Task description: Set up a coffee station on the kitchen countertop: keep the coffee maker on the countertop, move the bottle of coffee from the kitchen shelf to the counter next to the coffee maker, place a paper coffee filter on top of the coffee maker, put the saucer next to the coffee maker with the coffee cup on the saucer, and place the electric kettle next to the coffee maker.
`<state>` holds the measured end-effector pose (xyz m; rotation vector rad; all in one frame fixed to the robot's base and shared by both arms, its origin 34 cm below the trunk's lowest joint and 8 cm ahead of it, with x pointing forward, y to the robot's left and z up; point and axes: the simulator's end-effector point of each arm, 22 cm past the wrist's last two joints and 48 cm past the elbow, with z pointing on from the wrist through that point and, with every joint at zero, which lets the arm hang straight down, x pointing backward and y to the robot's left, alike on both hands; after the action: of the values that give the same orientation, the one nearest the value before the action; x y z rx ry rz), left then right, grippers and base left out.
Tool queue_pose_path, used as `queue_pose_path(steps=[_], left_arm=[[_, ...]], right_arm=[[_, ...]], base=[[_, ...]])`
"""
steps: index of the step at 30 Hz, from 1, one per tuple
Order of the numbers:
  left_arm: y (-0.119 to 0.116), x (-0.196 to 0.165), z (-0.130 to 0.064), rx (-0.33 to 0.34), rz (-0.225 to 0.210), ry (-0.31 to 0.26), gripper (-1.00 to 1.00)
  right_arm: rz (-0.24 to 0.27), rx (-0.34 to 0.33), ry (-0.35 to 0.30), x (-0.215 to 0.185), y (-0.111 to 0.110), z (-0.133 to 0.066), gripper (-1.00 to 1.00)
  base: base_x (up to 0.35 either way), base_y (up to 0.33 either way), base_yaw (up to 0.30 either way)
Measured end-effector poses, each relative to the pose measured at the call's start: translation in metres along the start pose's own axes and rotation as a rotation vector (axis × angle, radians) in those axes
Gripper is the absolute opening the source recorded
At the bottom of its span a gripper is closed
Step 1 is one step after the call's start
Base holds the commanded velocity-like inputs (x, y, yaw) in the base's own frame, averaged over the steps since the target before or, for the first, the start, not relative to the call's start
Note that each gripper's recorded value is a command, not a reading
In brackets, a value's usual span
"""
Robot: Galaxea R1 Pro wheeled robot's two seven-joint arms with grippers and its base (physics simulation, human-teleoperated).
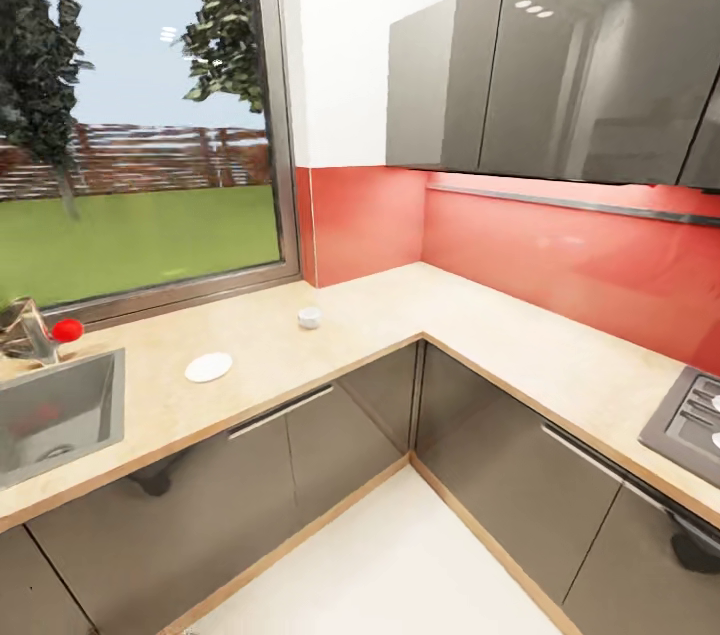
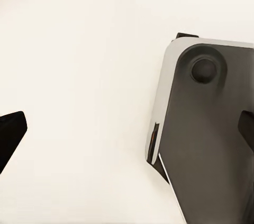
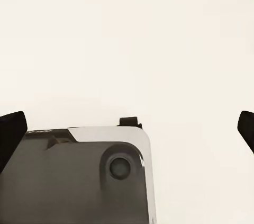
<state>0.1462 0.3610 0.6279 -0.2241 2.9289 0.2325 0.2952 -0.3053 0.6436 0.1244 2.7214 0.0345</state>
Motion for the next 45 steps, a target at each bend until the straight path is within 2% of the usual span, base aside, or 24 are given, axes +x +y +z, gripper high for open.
queue_pose_path(steps=[35, 45], left_arm=[[-0.0005, -0.0031, 0.0002, 0.001, 0.000, -0.009, 1.00], [-0.0020, -0.0048, 0.0003, 0.005, -0.001, -0.014, 1.00]], right_arm=[[0.000, -0.002, -0.009, -0.0035, 0.0010, -0.0002, 1.00], [0.000, -0.002, -0.016, -0.0060, 0.0013, -0.0006, 1.00]], base=[[0.000, 0.000, 0.277], [0.211, -0.146, 0.276]])
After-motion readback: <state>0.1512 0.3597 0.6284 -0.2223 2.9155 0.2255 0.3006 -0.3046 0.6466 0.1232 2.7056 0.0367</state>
